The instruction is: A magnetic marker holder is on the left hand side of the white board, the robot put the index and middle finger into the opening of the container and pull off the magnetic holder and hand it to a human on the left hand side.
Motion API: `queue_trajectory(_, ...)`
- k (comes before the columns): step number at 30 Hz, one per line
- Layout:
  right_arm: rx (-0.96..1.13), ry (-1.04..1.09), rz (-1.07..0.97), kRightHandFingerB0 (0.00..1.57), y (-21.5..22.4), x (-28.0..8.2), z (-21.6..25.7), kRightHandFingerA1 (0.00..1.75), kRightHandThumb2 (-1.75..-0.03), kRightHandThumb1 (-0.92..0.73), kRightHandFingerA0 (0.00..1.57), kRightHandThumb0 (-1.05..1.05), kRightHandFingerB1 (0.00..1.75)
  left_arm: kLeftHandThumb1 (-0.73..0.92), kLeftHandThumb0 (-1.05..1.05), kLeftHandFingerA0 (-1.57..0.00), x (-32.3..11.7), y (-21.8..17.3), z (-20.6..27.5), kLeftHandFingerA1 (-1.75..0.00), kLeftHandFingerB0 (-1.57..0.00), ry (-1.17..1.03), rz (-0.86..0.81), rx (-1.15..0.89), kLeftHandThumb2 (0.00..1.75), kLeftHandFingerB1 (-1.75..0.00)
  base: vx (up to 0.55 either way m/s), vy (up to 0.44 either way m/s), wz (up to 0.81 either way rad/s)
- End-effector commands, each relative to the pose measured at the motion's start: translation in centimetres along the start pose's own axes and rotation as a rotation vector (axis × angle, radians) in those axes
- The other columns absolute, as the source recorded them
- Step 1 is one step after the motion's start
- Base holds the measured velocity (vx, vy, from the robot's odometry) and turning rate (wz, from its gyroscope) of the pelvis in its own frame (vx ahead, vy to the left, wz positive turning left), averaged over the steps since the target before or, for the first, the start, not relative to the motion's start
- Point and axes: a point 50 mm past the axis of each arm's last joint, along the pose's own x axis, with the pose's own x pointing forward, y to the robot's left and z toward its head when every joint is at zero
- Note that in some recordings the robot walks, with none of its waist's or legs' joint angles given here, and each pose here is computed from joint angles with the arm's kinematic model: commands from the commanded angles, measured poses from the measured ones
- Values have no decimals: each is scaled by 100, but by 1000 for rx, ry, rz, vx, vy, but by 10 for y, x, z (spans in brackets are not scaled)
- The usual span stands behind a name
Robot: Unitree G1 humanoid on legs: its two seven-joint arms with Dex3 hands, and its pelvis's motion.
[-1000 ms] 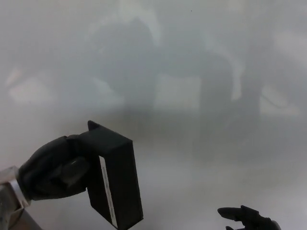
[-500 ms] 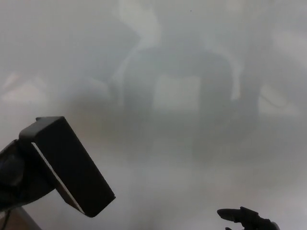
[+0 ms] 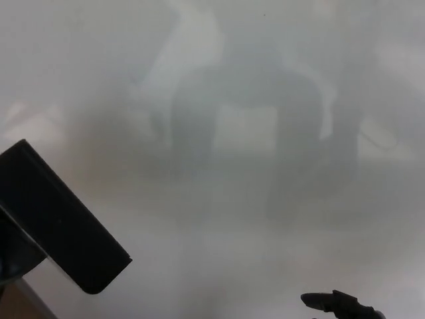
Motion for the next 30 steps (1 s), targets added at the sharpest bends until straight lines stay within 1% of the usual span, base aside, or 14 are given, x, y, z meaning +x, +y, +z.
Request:
queue_trajectory(1,-10,92,-41,71,-7,-7,-13,57,-63,-76,86,-53,45,42,-77,-60,2,-36,22,-57,-52,-240,-410,-57,88,-53,0,0,0)
queue_trajectory(3,-17,97,-41,71,-8,-7,-14,56,-63,-76,85,-53,44,30,-74,-60,-4,-33,21,-58,-51,-247,-364,-29,79,-49,0,0,0)
queue_trajectory(4,-17,98,-40,71,-8,-7,-15,58,-63,-76,86,-52,45,35,-77,-86,-7,-31,22,-73,-52,-235,-339,-12,53,-35,0,0,0)
queue_trajectory(7,-22,97,-39,71,-8,-10,-16,57,-63,-76,85,-52,45,29,-93,-86,-1,-35,25,-73,-47,-232,-347,6,79,-39,0,0,0)
queue_trajectory(12,-33,86,-44,72,-10,-8,-14,58,-63,-76,86,-52,44,37,-92,-74,-3,-32,22,-68,-49,-296,-335,34,63,-37,0,0,0)
queue_trajectory(16,-45,76,-44,71,-10,-9,-13,55,-63,-76,83,-52,44,31,-90,-68,-6,-30,19,-59,-54,-319,-349,16,79,-44,0,0,0)
queue_trajectory(17,-44,77,-44,71,-10,-9,-14,57,-63,-76,83,-51,44,43,-85,-71,-7,-30,19,-60,-58,-308,-341,9,55,-38,0,0,0)
queue_trajectory(19,-39,80,-45,71,-10,-10,-15,61,-64,-76,85,-50,44,30,-89,-63,-8,-31,18,-55,-53,-291,-335,-4,78,-43,0,0,0)
queue_trajectory(22,-45,78,-49,71,-11,-11,-15,60,-63,-76,85,-50,45,46,-92,-64,-6,-29,16,-49,-55,-279,-342,-41,57,-37,0,0,0)
queue_trajectory(23,-47,77,-50,71,-12,-11,-15,58,-63,-76,84,-50,45,31,-89,-65,-4,-30,14,-54,-55,-272,-326,-45,78,-44,0,0,0)
queue_trajectory(26,-48,71,-53,71,-13,-10,-14,58,-63,-76,84,-50,45,32,-84,-61,0,-31,8,-54,-63,-249,-280,-34,78,-47,0,0,0)
queue_trajectory(28,-50,68,-55,71,-14,-10,-14,58,-63,-76,83,-50,44,40,-81,-60,2,-31,3,-49,-63,-245,-270,-20,54,-42,0,0,0)
queue_trajectory(29,-49,62,-53,71,-13,-10,-13,56,-63,-76,82,-50,44,40,-94,-42,4,-23,-15,-46,-64,-199,-227,-79,87,-51,0,0,0)
queue_trajectory(30,-49,58,-52,70,-13,-9,-13,55,-63,-76,81,-52,44,46,-80,-31,6,-17,-26,-34,-45,-177,-225,-109,55,-44,0,0,0)
